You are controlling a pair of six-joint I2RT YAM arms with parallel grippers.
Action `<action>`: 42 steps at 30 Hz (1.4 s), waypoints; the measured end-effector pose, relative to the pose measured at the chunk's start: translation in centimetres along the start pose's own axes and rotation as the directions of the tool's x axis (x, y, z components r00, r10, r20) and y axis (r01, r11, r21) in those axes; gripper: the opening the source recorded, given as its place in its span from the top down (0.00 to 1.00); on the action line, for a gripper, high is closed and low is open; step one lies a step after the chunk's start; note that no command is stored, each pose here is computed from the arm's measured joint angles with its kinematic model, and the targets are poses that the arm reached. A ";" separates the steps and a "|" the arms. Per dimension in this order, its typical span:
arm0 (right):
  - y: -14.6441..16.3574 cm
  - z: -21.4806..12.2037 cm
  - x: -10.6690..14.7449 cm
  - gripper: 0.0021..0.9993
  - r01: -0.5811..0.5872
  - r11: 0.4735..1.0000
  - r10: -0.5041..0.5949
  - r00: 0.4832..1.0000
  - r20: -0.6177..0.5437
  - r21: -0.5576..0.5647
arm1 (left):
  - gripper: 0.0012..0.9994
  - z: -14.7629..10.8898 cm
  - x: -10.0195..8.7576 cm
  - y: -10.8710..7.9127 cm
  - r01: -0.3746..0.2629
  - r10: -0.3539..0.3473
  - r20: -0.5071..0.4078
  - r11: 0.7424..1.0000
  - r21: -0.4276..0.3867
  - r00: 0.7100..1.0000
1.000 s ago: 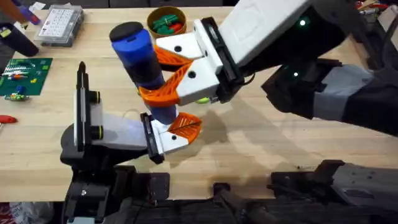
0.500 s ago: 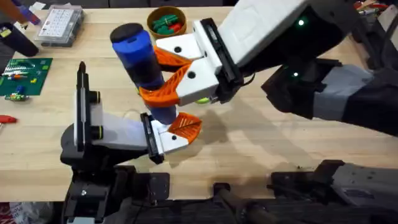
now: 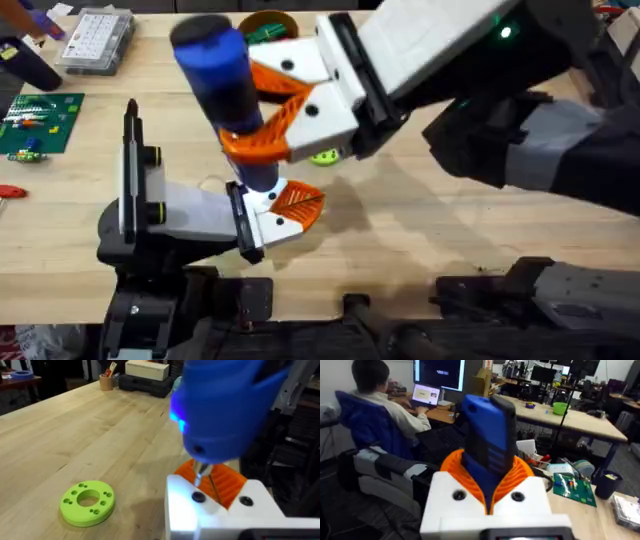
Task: Pick up the gripper from the table and insert it into the empty holder that is missing its gripper. Then pick up a screw, insert it into the mounting hole, and use the screwdriver to tighten it. Finally, clean up the table by picking up the vegetable and placing it into the bucket.
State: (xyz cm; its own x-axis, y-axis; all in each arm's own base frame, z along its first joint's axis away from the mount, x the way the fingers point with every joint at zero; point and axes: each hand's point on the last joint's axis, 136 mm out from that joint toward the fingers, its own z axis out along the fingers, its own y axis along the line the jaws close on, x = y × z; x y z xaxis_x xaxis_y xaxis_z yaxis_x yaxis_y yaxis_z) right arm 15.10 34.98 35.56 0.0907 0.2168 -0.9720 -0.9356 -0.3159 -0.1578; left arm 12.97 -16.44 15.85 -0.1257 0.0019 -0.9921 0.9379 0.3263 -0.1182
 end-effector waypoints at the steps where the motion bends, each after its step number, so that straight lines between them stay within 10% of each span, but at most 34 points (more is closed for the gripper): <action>1: -0.2 0.0 -0.4 0.99 0.001 1.000 -0.001 1.000 0.004 0.004 | 1.00 0.0 0.0 0.0 0.000 0.000 0.000 1.000 0.000 1.000; 10: -4.4 -0.3 -4.8 0.99 -0.118 0.988 0.126 0.989 -0.071 0.103 | 1.00 0.0 0.0 0.0 0.000 0.000 0.000 1.000 0.000 1.000; 15: -7.1 -1.9 -2.3 0.99 -0.228 0.918 0.309 0.925 -0.223 0.325 | 1.00 0.0 0.0 0.0 0.000 0.000 0.000 1.000 0.001 1.000; 21: -10.1 -6.6 1.2 0.99 -0.018 0.808 0.344 0.826 -0.447 0.589 | 1.00 0.0 0.0 0.0 0.000 0.000 0.000 1.000 0.000 1.000; 30: -11.4 -17.3 8.4 0.99 0.274 0.680 0.509 0.490 -0.707 0.680 | 1.00 0.0 0.0 0.0 0.000 0.000 0.000 1.000 0.000 1.000; 42: -12.5 -29.9 17.6 0.99 0.433 0.754 0.576 -0.072 -0.815 0.494 | 1.00 0.0 -0.1 0.3 -0.004 0.004 0.002 1.000 -0.019 1.000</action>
State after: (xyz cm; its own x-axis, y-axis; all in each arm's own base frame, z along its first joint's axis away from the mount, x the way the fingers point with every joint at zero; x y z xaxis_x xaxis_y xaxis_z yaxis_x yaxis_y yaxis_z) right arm 38.57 15.11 15.20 -0.2670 -0.9499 -0.1626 -0.8346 0.3123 -0.4538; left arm 13.28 -16.34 15.87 -0.1212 0.0019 -0.9926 0.9322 0.3439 -0.1131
